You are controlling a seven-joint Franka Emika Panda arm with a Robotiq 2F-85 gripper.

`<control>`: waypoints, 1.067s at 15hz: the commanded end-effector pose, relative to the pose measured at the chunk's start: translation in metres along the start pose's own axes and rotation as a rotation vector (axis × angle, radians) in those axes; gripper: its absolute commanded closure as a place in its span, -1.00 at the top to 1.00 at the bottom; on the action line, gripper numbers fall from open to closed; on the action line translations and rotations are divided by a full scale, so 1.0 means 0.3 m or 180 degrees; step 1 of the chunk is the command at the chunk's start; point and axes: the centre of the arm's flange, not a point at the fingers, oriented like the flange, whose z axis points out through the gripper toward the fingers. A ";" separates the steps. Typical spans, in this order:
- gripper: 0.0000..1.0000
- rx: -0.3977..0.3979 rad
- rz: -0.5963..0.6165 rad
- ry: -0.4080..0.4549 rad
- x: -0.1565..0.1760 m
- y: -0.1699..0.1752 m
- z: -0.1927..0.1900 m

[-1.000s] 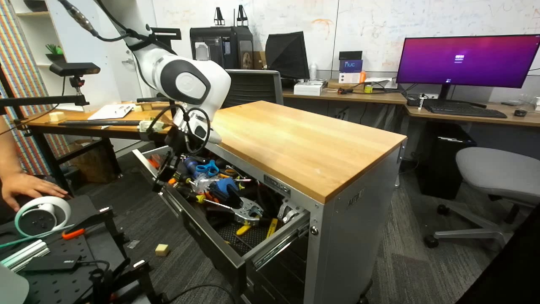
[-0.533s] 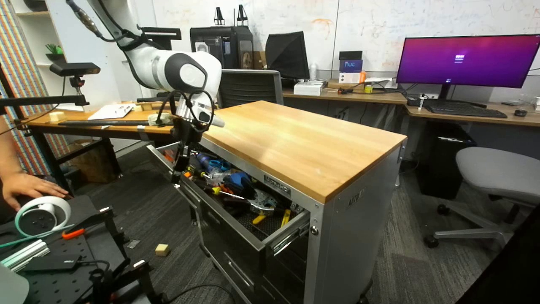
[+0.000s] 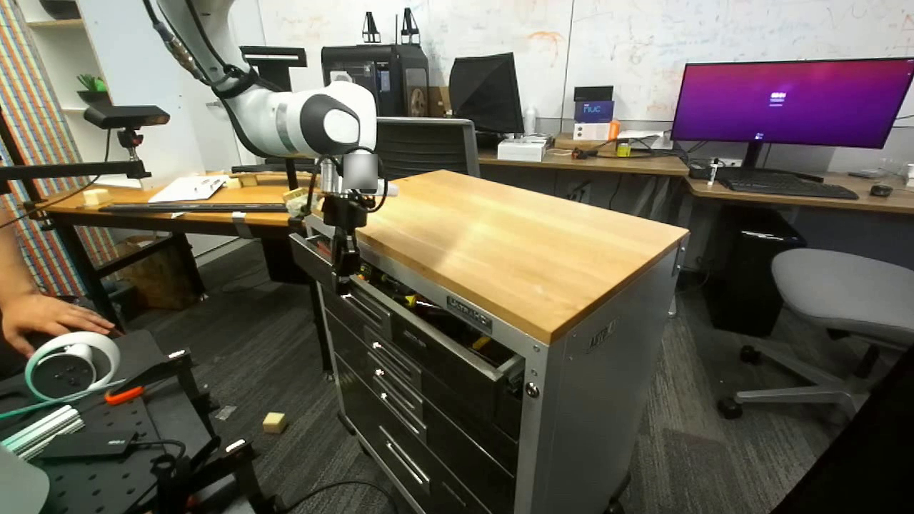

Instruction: Put the black screwdriver inside the open drawer and close the drawer

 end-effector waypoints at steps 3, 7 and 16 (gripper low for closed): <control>-1.00 0.0285 -0.0078 0.0492 0.015 -0.069 -0.031; -1.00 0.0341 -0.0147 0.0972 0.001 -0.089 -0.065; -1.00 0.0278 -0.0334 0.1357 -0.060 -0.104 -0.125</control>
